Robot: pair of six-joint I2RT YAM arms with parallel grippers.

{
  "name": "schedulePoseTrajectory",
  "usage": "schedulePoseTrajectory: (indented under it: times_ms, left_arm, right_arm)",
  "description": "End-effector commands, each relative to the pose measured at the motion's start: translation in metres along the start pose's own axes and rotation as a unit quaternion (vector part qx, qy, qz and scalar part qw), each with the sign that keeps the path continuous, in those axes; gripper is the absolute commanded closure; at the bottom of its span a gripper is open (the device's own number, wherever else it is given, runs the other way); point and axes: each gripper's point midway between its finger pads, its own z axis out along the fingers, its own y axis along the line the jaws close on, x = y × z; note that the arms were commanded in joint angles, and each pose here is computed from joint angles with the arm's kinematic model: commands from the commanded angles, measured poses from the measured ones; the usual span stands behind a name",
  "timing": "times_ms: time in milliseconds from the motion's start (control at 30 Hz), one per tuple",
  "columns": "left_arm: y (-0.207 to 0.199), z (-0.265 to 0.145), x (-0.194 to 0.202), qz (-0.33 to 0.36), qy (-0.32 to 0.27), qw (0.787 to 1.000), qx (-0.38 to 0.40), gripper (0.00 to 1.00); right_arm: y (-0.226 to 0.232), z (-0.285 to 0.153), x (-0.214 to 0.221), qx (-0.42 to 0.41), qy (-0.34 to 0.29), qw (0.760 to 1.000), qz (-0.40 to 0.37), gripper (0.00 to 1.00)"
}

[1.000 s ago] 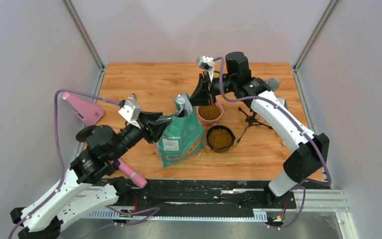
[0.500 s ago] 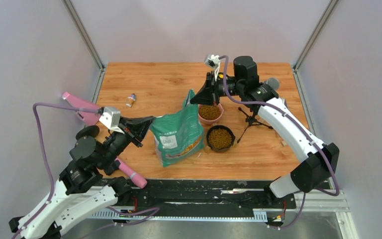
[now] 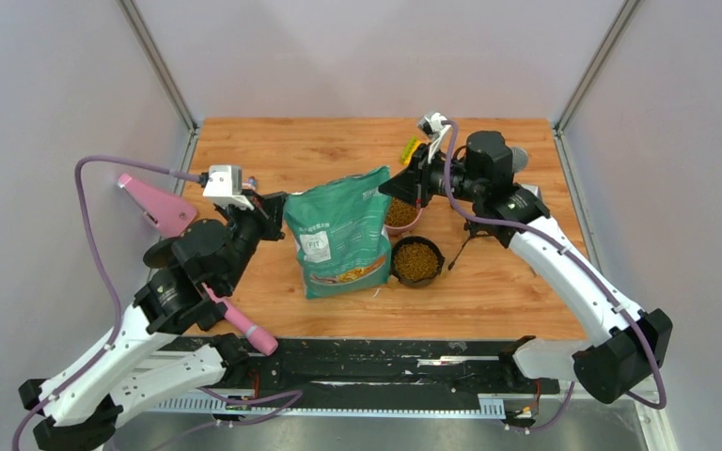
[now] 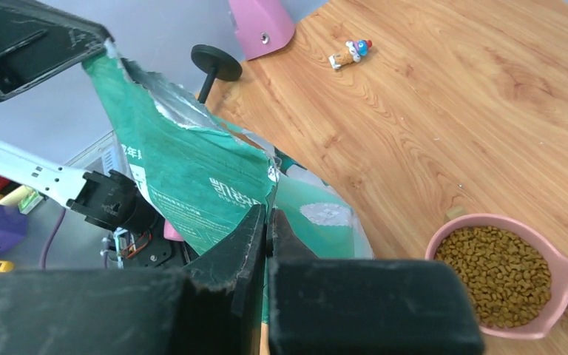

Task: Serve the pet food
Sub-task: Close the pet food bag at the center of the board.

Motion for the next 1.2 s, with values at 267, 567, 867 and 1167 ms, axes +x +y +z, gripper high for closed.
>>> schedulePoseTrajectory:
  times_ms: [267, 567, 867, 1167]
  left_arm:
    - [-0.015, -0.001, 0.003, 0.053, 0.006, 0.997, 0.057, 1.00]
    - [-0.034, -0.013, 0.006, 0.062, 0.015, 0.990, 0.127, 1.00]
    - [-0.027, -0.011, 0.009, 0.061, 0.015, 0.992, 0.108, 1.00]
    - [0.020, -0.006, -0.003, 0.025, -0.006, 0.999, -0.038, 1.00]
  right_arm:
    - [0.027, -0.006, -0.011, -0.137, -0.016, 0.982, -0.127, 0.92]
    - [0.033, 0.017, -0.014, -0.232, 0.010, 0.966, -0.116, 0.58]
    - [0.057, 0.008, -0.010, -0.271, -0.015, 0.941, -0.204, 0.29]
    - [0.050, 0.013, -0.026, -0.226, -0.017, 0.959, -0.168, 1.00]
